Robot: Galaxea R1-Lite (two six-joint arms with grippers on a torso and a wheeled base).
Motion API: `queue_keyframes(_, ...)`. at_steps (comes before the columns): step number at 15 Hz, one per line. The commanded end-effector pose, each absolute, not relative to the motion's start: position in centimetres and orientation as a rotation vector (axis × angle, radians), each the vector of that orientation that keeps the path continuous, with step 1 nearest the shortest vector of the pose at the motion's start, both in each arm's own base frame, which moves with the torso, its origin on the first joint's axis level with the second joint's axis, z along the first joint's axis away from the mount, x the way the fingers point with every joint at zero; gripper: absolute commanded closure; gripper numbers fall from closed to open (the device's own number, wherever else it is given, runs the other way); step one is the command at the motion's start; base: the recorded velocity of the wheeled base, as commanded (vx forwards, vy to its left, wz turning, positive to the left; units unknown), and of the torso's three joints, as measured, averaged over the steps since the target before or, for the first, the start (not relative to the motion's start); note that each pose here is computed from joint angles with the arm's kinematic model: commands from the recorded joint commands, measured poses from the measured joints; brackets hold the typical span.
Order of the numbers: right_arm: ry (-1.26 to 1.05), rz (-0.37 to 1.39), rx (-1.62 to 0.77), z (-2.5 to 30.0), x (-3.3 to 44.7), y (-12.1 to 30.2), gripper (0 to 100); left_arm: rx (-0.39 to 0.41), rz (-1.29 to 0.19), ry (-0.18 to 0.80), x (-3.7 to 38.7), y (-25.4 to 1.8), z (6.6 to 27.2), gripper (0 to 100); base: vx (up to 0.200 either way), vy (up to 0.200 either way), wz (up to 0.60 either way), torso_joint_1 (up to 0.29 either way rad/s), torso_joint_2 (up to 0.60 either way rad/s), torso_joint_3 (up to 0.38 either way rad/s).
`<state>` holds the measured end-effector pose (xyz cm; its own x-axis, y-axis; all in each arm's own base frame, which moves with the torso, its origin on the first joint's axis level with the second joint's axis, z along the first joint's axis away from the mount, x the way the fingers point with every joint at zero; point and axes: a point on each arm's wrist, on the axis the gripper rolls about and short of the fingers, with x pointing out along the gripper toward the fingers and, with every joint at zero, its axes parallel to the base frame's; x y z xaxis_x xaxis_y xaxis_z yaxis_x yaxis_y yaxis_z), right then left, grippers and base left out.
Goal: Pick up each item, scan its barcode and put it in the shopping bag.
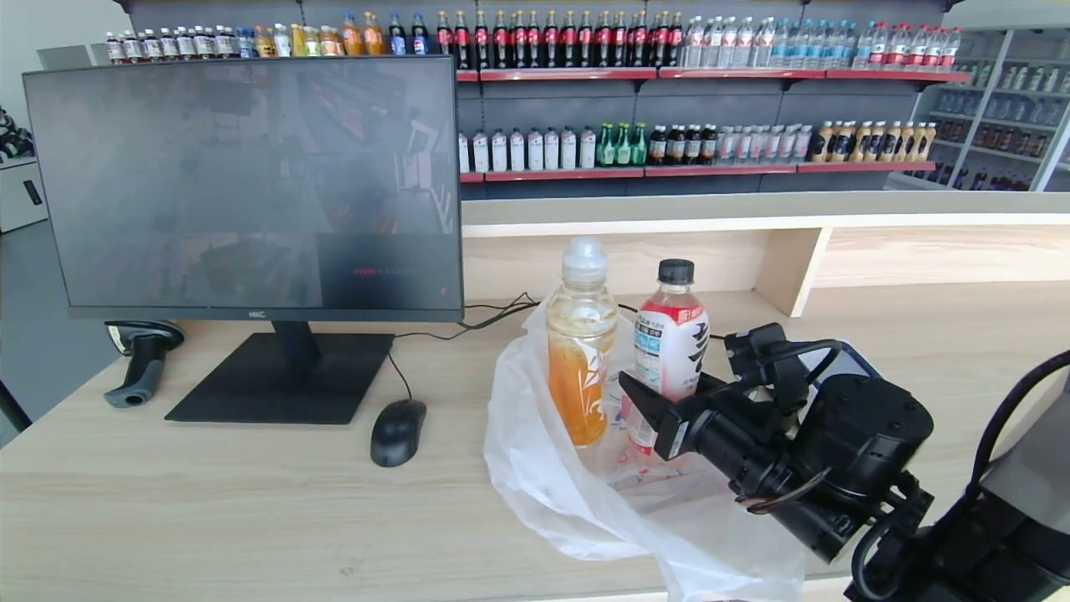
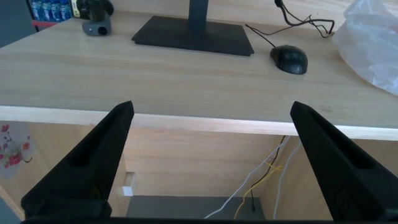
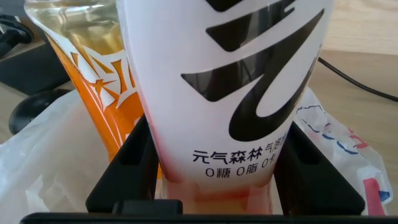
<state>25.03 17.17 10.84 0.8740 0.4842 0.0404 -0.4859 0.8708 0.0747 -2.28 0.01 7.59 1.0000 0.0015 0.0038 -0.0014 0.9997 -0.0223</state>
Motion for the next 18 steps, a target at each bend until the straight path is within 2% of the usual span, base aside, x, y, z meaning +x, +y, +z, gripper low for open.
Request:
queue_keyframes(1, -0.013, 0.507, 0.080, 10.6, 25.0, 17.2, 100, -0.025, 0.003, -0.005, -2.3, 0.0, 7.6, 0, 0.000, 0.000, 0.00, 0.000, 0.00, 0.000)
queue_keyframes(18, 0.044, 0.508, 0.059, 9.6, 23.9, 16.5, 100, -0.025, 0.003, -0.005, -2.3, 0.0, 7.6, 0, 0.000, 0.000, 0.00, 0.000, 0.00, 0.000)
